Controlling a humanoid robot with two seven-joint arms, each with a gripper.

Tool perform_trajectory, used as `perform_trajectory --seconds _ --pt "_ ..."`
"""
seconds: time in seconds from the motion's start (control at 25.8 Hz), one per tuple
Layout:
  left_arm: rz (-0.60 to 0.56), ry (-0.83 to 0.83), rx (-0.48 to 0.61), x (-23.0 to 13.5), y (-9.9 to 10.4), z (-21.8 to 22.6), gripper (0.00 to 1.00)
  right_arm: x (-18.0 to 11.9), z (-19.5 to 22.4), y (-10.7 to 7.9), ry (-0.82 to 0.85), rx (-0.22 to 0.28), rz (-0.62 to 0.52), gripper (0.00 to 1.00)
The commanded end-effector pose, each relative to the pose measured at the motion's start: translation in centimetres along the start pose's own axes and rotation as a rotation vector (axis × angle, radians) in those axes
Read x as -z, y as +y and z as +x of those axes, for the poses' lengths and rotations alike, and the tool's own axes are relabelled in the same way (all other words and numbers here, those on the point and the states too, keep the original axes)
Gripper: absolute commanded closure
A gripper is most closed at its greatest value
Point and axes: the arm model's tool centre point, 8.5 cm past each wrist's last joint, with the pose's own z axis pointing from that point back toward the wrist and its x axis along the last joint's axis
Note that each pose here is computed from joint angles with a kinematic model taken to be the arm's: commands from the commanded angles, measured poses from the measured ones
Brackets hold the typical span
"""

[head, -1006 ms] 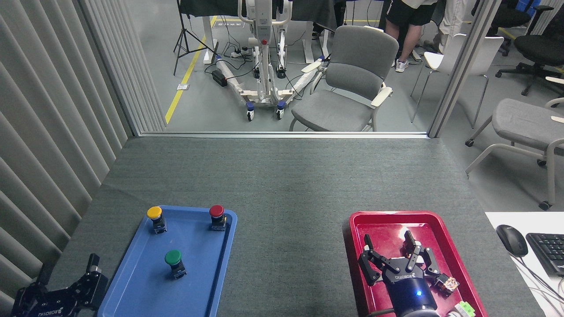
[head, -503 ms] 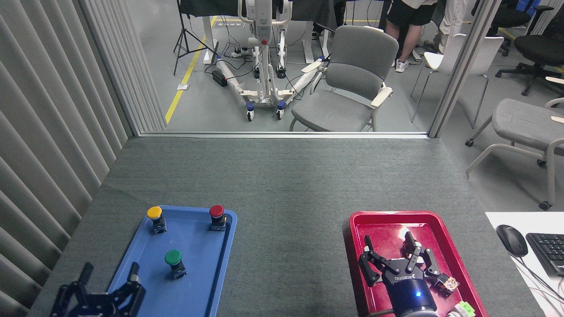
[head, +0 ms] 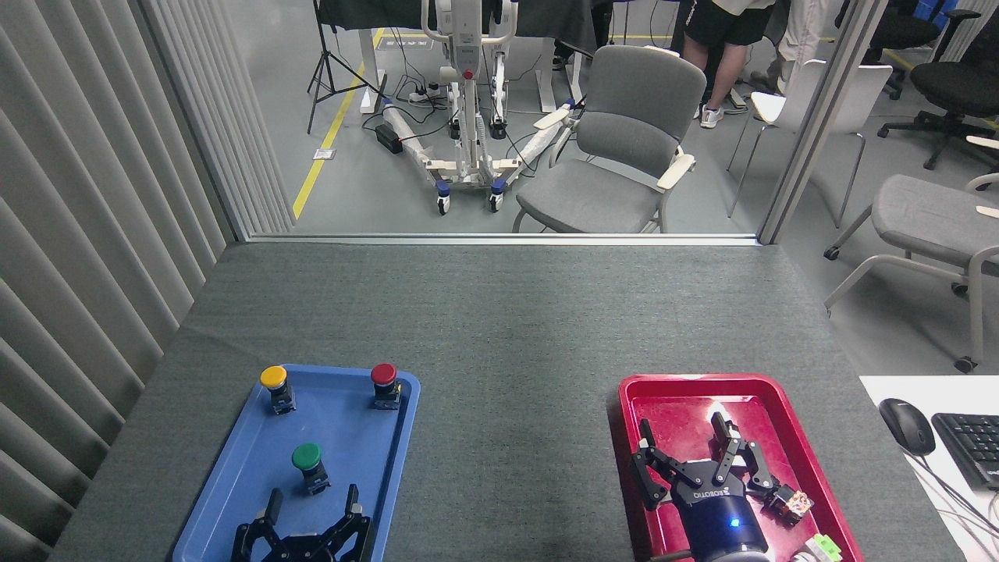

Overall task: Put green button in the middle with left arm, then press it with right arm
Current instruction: 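Close the left hand around the green button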

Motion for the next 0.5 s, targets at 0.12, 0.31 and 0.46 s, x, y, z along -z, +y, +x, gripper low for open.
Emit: perform_trajectory --seconds 0.12,0.31,0.46 --pt "-0.05 0.024 0.013 3.5 -1.8 0.0 0.01 0.0 0.1 0.1 0.001 0.001 0.004 0.0" --pt "-0.072 0.027 0.025 4.6 -2.8 0.0 0.01 0.1 0.0 0.0 0.003 -0.001 0.002 0.0" --pt "-0.108 0.034 0.035 5.8 -3.9 -0.4 0.02 0.0 0.0 0.0 0.003 -0.002 0.004 0.0"
